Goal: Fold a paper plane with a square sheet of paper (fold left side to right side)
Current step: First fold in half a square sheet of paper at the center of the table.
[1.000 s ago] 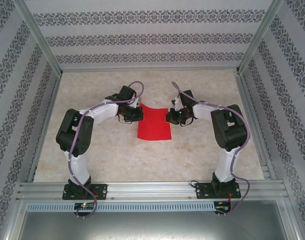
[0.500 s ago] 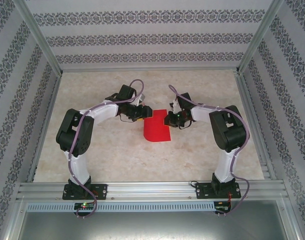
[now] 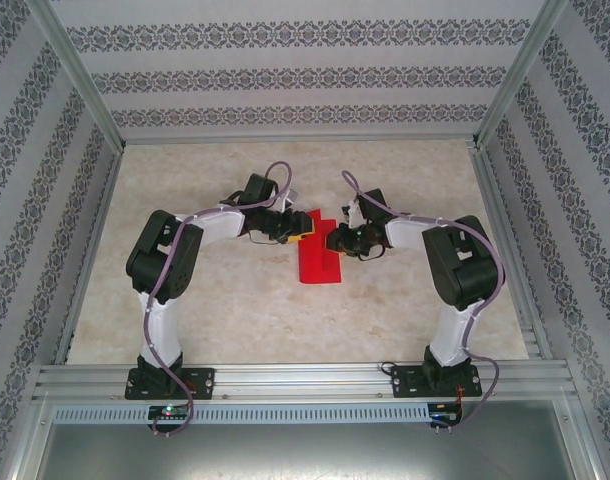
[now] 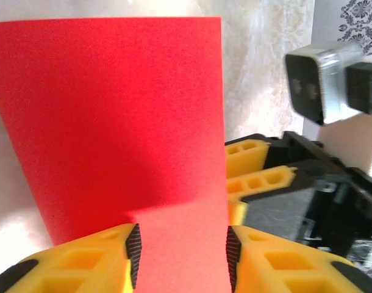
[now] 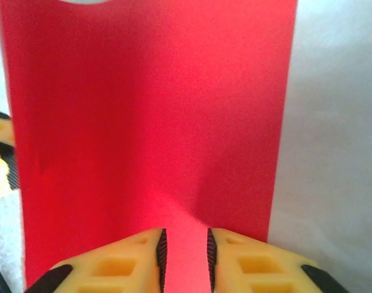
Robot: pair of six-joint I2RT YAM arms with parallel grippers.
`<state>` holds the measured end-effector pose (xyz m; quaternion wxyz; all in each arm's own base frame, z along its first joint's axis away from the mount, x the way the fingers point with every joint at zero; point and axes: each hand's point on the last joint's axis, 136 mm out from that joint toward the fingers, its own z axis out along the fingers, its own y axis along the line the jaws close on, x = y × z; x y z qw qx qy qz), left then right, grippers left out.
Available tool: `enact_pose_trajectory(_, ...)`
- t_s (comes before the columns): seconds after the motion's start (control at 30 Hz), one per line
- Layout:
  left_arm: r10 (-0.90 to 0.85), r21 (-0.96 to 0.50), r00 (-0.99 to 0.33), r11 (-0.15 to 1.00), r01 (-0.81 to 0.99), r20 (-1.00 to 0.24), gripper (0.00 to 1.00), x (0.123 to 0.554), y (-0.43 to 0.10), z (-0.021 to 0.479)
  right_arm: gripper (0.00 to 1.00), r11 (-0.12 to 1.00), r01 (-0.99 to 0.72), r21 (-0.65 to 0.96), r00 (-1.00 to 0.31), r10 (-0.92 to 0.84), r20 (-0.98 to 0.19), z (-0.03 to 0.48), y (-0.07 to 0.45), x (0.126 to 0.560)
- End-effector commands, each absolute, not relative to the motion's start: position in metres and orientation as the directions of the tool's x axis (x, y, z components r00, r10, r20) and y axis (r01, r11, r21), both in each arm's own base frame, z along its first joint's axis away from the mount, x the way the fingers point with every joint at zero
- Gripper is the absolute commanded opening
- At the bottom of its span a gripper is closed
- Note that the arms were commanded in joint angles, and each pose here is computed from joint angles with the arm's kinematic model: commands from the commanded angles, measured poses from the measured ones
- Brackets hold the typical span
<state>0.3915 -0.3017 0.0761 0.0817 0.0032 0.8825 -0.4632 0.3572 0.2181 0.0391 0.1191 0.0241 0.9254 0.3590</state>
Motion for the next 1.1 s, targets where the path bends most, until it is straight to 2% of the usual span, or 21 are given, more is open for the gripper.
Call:
enact_pose_trajectory(0.0, -0.056, -0.832, -0.983, 0.542, 0.117, -0.175, 0.40, 0.395, -0.314, 0.082, 0.35, 0.723, -0.060, 0.688, -0.942, 0.186, -0.278, 0.070, 0.208, 0.366)
enact_pose_trajectory(0.13, -0.060, -0.822, -0.984, 0.560, 0.105, -0.167, 0.32, 0.396, -0.313, 0.076, 0.45, 0.681, -0.058, 0.730, -0.934, 0.220, -0.280, 0.086, 0.208, 0.362)
enact_pose_trajectory(0.3, -0.060, -0.813, -0.985, 0.574, 0.098, -0.161, 0.29, 0.396, -0.314, 0.073, 0.56, 0.581, -0.042, 0.813, -0.946, 0.240, -0.220, 0.091, 0.222, 0.354)
enact_pose_trajectory(0.43, -0.060, -0.804, -0.985, 0.586, 0.096, -0.161, 0.28, 0.396, -0.313, 0.072, 0.55, 0.553, -0.022, 0.833, -0.957, 0.230, -0.179, 0.084, 0.231, 0.351)
enact_pose_trajectory(0.73, -0.054, -0.800, -0.986, 0.592, 0.097, -0.159, 0.28, 0.395, -0.314, 0.072, 0.42, 0.541, 0.013, 0.841, -0.969, 0.214, -0.123, 0.069, 0.242, 0.349)
enact_pose_trajectory(1.0, -0.052, -0.794, -0.982, 0.596, 0.116, -0.182, 0.30, 0.393, -0.312, 0.078, 0.10, 0.613, 0.008, 0.790, -0.972, 0.190, -0.138, 0.058, 0.235, 0.348)
enact_pose_trajectory(1.07, -0.053, -0.789, -0.979, 0.601, 0.125, -0.195, 0.32, 0.393, -0.310, 0.082, 0.08, 0.636, 0.008, 0.772, -0.973, 0.184, -0.142, 0.054, 0.233, 0.348)
